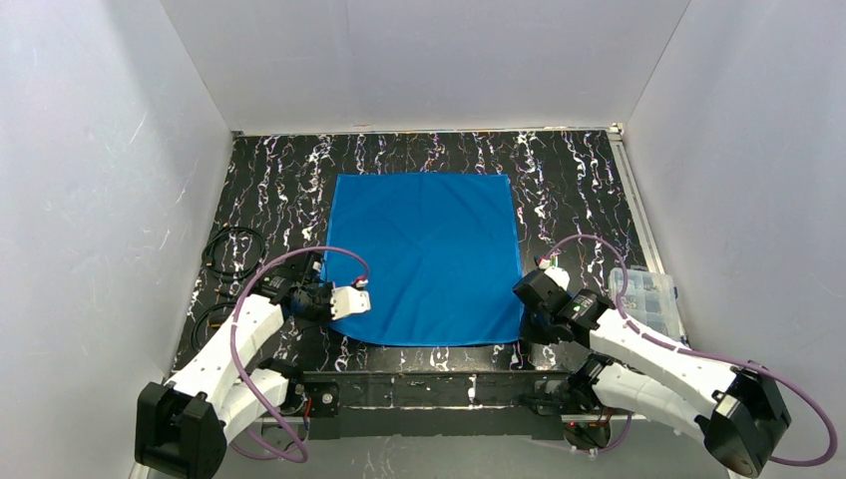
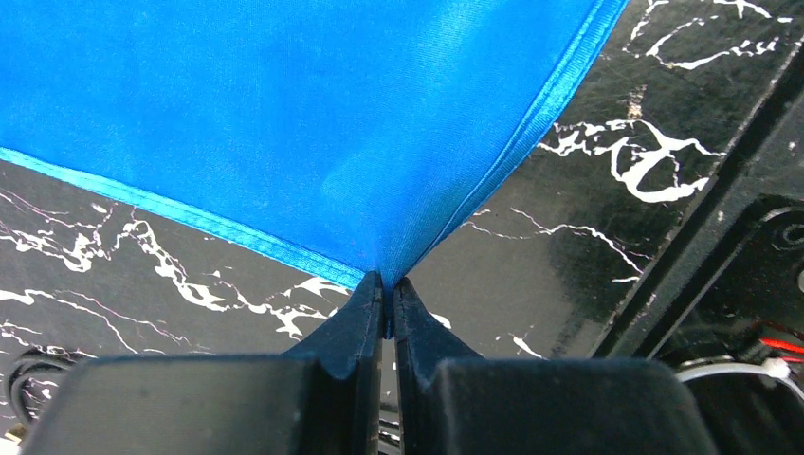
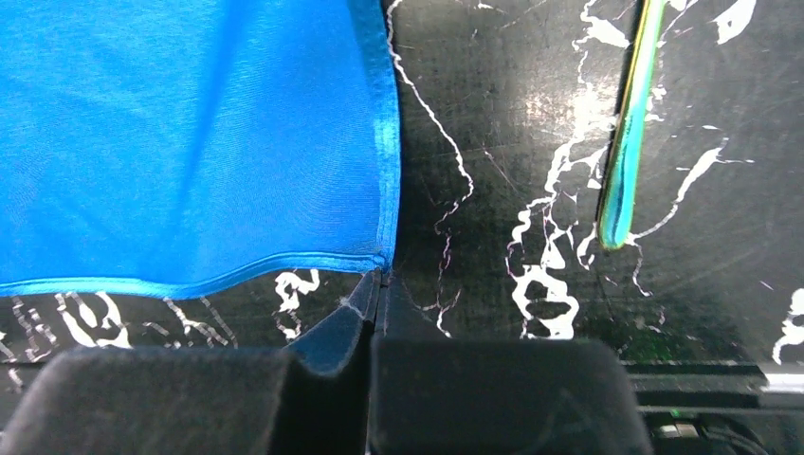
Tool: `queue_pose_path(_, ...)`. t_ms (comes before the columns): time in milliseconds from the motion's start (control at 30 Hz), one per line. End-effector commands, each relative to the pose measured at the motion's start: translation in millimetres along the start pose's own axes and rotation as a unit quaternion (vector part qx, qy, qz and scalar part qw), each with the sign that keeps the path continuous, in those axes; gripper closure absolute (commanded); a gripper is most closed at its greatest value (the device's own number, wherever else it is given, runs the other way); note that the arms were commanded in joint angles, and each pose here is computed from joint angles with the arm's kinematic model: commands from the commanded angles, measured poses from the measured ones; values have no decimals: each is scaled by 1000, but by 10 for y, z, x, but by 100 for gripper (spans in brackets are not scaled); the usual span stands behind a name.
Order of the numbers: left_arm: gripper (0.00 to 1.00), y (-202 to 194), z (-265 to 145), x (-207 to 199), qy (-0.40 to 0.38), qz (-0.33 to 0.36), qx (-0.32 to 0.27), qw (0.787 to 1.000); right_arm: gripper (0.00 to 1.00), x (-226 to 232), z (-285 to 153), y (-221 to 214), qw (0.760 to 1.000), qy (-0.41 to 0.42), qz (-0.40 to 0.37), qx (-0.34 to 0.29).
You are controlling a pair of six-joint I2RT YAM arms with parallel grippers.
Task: Fold the napkin into a case and place the utensils inside
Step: Pick up the flattened napkin from the center of the board, then fold and flatten the napkin at the center of the board.
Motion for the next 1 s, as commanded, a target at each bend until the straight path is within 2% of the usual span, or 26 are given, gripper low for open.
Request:
queue_pose_path(0, 100, 28, -157, -64, -13, -15, 0, 1000, 99, 22, -324, 215, 1000, -1, -10, -27)
queue_pose_path(233, 100, -15, -249, -249, -34, -30, -7, 999, 99, 42, -596, 264, 999, 6, -28, -16)
queue_pose_path(500, 100, 28, -495, -410, -57, -58, -19, 997, 99, 262, -986, 620, 999, 20, -37, -35)
queue_pose_path(600, 100, 100, -520, -295, -29, -67, -31, 997, 99, 316, -1140, 786, 997, 23, -44, -61)
queue_pose_path(733, 100, 323, -584, 1, 19, -124, -56, 991, 99, 443, -1193, 1027, 994, 19, -57, -87)
queue_pose_path(967, 100, 521, -622, 440, 58, -194, -55, 978, 99, 588, -999, 1633, 989, -5, -62, -132)
Point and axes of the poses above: each gripper's point midway between its finger pads, its own z axis out along the fingers, its own x axis along the line the jaws close on, y = z × x, the point moved 3 cm from there along -z, back along the fingers, and after that the axes turned 10 degrees about -z, right-handed, at the moved point
